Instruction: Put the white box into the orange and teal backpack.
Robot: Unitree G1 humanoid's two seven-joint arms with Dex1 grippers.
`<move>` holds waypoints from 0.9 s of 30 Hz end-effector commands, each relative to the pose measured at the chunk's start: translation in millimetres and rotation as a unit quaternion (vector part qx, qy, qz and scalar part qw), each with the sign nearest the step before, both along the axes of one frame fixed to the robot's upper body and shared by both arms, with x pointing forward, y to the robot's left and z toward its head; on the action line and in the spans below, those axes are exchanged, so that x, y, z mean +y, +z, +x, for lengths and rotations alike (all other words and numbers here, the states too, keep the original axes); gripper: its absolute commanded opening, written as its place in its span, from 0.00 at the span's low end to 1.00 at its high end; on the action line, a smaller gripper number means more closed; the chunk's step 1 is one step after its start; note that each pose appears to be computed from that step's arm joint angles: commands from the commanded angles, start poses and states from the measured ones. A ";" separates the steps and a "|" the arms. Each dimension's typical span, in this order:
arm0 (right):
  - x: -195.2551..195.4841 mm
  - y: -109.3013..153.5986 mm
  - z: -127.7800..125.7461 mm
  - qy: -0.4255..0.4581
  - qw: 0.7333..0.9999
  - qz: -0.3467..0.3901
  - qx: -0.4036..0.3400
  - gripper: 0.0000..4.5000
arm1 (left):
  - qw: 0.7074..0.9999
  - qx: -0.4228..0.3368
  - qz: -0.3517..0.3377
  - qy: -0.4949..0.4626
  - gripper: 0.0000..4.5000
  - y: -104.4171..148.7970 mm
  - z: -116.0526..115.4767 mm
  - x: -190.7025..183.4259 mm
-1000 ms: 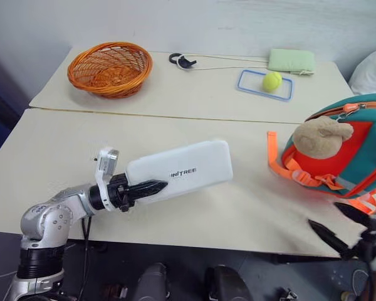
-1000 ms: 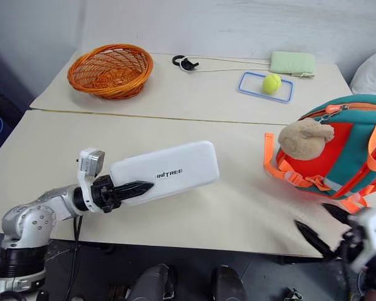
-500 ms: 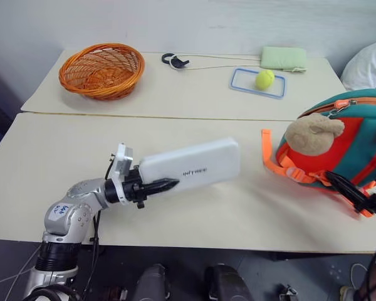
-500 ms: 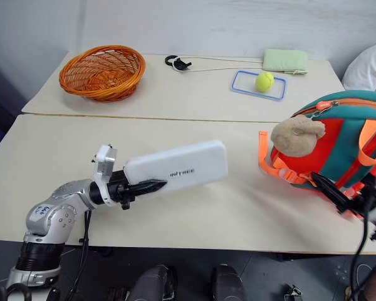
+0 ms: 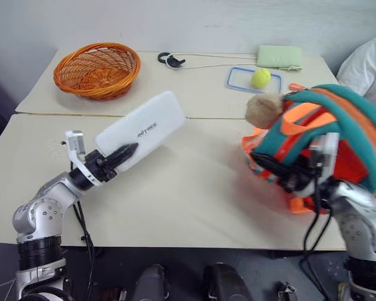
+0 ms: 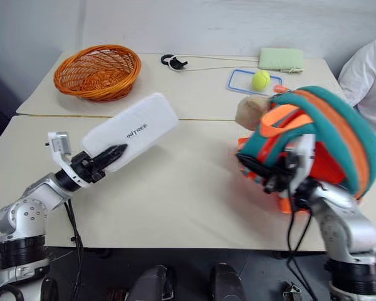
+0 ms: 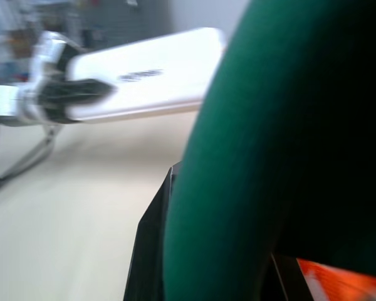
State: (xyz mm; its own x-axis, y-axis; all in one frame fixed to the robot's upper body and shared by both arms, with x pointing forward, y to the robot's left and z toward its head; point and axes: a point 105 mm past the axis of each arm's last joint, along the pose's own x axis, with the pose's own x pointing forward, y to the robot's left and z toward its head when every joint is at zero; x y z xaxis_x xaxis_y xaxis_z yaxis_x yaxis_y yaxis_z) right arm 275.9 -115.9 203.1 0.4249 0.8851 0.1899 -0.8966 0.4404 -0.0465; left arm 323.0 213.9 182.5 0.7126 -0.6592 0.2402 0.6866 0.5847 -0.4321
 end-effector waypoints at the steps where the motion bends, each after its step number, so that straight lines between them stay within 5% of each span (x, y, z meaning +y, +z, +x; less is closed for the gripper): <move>1: 46.4 22.2 -22.7 0.106 0.994 0.027 -0.028 0.01 | 0.998 -0.044 -0.027 0.036 0.31 25.5 0.1 14.6; 5: 58.4 18.7 -48.7 0.194 0.981 0.009 0.023 0.01 | 0.998 -0.037 -0.017 0.054 0.31 22.5 -3.4 22.1; 10: 23.0 9.2 -69.0 0.219 0.969 -0.053 0.101 0.01 | 0.997 -0.056 -0.007 0.052 0.31 27.8 -19.0 29.1; 16: -17.6 6.4 -48.2 0.143 0.977 -0.092 0.128 0.01 | 0.996 -0.089 0.013 0.007 0.31 42.7 -45.5 18.7; 27: -14.0 -3.8 -43.3 0.141 0.977 -0.096 0.127 0.01 | 0.967 -0.161 0.113 -0.165 0.31 64.8 -78.3 -46.4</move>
